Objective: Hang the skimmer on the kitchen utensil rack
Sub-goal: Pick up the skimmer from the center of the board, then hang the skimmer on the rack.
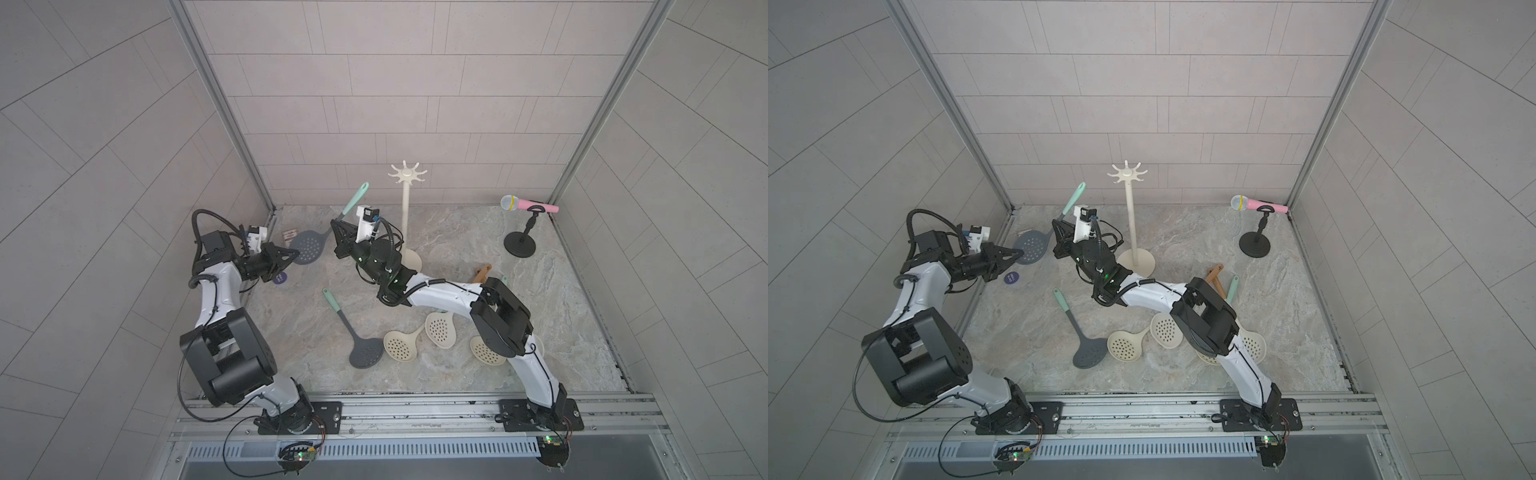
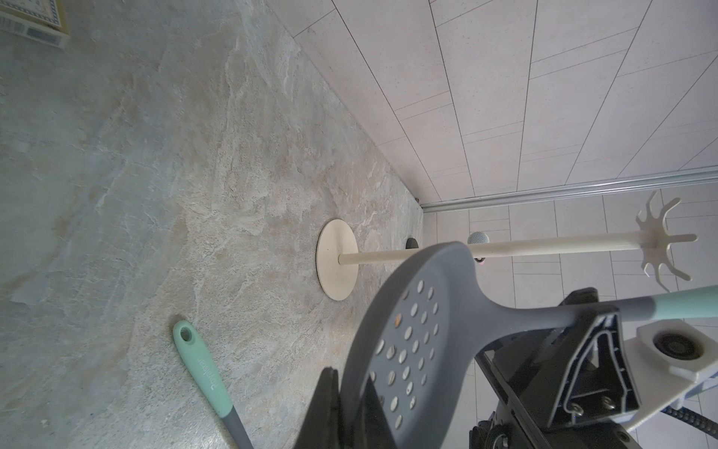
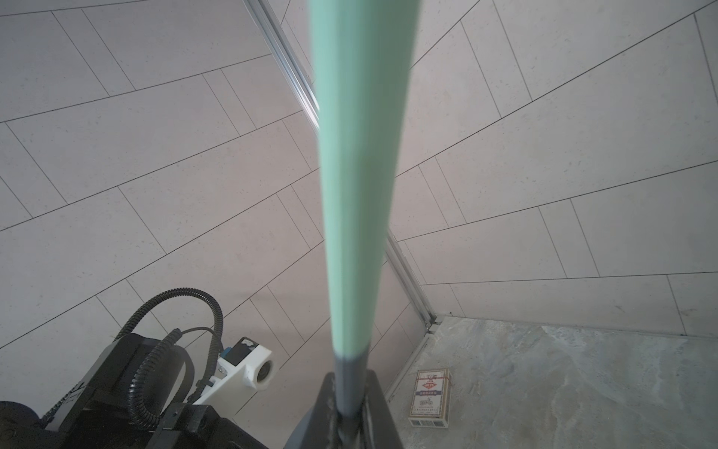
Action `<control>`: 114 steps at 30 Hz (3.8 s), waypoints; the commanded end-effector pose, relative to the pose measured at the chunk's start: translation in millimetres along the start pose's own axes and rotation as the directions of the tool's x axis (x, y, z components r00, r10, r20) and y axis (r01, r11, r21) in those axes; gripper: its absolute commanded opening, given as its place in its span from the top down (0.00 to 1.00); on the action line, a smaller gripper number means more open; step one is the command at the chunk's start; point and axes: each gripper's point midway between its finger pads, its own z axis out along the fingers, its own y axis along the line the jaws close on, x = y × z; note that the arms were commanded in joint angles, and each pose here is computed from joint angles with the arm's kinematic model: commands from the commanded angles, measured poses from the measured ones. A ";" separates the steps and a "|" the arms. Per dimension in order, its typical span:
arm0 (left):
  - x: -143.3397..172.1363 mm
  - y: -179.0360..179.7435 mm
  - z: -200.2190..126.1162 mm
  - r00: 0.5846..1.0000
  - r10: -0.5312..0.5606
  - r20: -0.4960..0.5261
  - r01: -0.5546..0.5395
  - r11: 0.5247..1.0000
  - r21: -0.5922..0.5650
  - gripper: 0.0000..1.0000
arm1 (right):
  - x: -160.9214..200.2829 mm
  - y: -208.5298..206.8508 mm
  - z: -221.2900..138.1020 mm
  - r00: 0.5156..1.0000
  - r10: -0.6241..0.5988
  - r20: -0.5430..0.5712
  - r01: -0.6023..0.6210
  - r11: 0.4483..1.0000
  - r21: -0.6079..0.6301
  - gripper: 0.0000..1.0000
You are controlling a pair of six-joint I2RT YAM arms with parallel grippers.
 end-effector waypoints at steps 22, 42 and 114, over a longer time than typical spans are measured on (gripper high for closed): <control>-0.4 63.0 -37.9 0.989 -0.122 -0.078 0.127 0.990 0.068 0.00 | -60.0 -22.5 -185.4 0.891 0.088 -0.446 -0.246 0.918 -0.312 1.00; 23.1 44.0 -47.6 0.994 0.051 -0.102 -0.020 0.959 0.282 0.00 | -104.3 20.8 -167.5 0.858 0.140 -0.494 -0.440 0.695 -0.568 1.00; 3.2 119.4 -61.0 0.944 0.330 -0.005 -0.266 0.753 -0.601 0.00 | -99.0 2.3 -150.2 0.846 0.140 -0.514 -0.464 0.667 -0.583 1.00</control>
